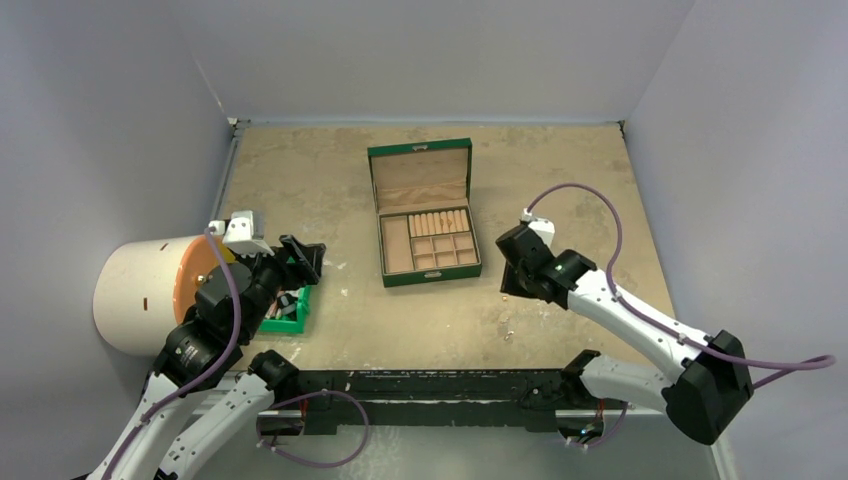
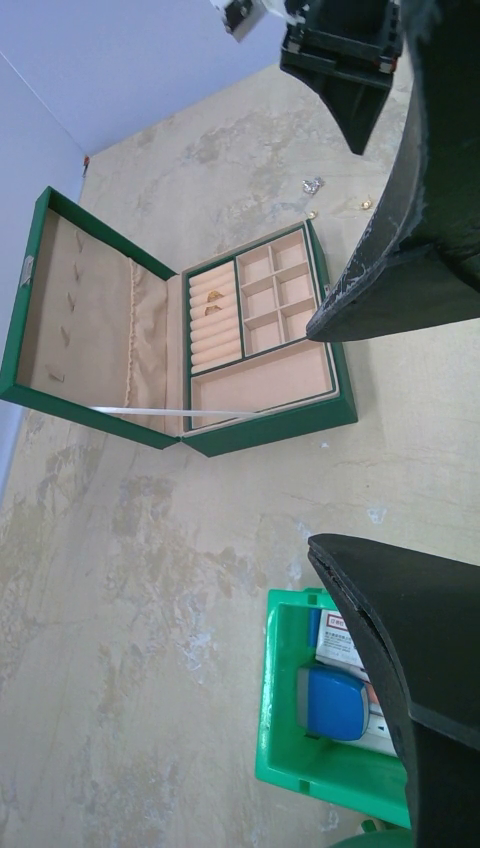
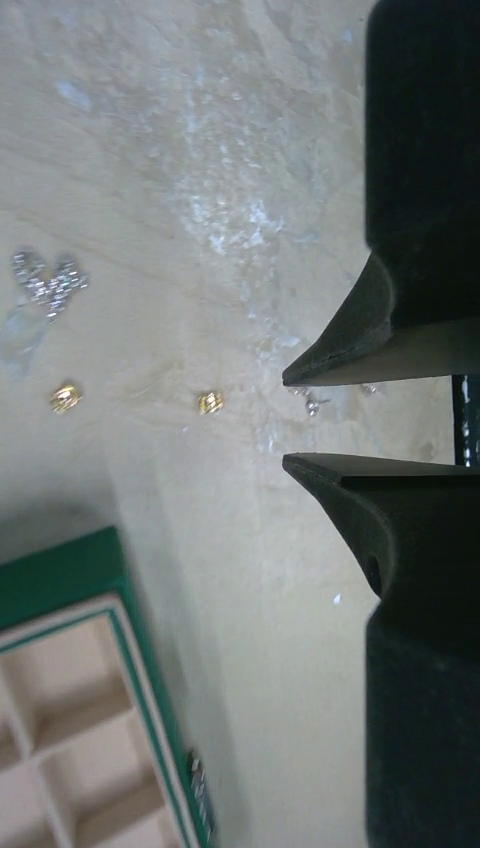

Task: Organize the mixed jewelry

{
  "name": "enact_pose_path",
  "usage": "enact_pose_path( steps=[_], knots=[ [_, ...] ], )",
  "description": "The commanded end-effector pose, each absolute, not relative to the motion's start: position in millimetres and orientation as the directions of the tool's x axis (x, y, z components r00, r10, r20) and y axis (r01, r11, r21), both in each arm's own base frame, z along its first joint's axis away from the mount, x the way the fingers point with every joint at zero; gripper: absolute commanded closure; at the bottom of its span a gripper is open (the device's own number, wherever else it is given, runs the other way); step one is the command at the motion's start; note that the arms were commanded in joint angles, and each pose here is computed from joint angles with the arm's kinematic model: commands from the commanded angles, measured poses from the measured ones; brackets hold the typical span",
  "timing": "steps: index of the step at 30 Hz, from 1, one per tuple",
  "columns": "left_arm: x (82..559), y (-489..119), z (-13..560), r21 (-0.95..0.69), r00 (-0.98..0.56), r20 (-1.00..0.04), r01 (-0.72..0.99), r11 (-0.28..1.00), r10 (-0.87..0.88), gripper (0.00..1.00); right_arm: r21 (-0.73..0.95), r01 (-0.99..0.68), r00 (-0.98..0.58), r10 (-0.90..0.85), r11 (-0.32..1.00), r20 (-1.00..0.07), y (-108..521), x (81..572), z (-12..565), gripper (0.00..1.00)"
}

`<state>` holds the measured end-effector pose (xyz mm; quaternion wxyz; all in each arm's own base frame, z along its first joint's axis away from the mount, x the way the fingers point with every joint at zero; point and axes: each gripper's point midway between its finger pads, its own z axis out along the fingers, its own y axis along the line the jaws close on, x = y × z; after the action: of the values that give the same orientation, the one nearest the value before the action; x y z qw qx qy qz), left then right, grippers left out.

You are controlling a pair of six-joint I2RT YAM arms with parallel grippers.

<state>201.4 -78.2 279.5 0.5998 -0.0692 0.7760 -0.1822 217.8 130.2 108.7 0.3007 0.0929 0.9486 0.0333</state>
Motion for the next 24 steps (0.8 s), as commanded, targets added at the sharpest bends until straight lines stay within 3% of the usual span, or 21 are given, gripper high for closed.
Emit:
enact_pose_path(
  steps=[1, 24],
  knots=[
    [207.0, -80.6, 288.0, -0.390, -0.241, -0.903, 0.114, 0.914, -0.355, 0.30, 0.152, 0.202, -0.813, 0.252, 0.968, -0.526, 128.8, 205.7, 87.3, 0.66],
    [209.2, -79.6, 284.9, -0.387, -0.248, -0.902, 0.097, 0.917, -0.354, 0.30, 0.119, 0.236, -0.862, 0.264, 0.964, -0.432, 126.7, 221.7, 29.0, 0.73]
  ],
)
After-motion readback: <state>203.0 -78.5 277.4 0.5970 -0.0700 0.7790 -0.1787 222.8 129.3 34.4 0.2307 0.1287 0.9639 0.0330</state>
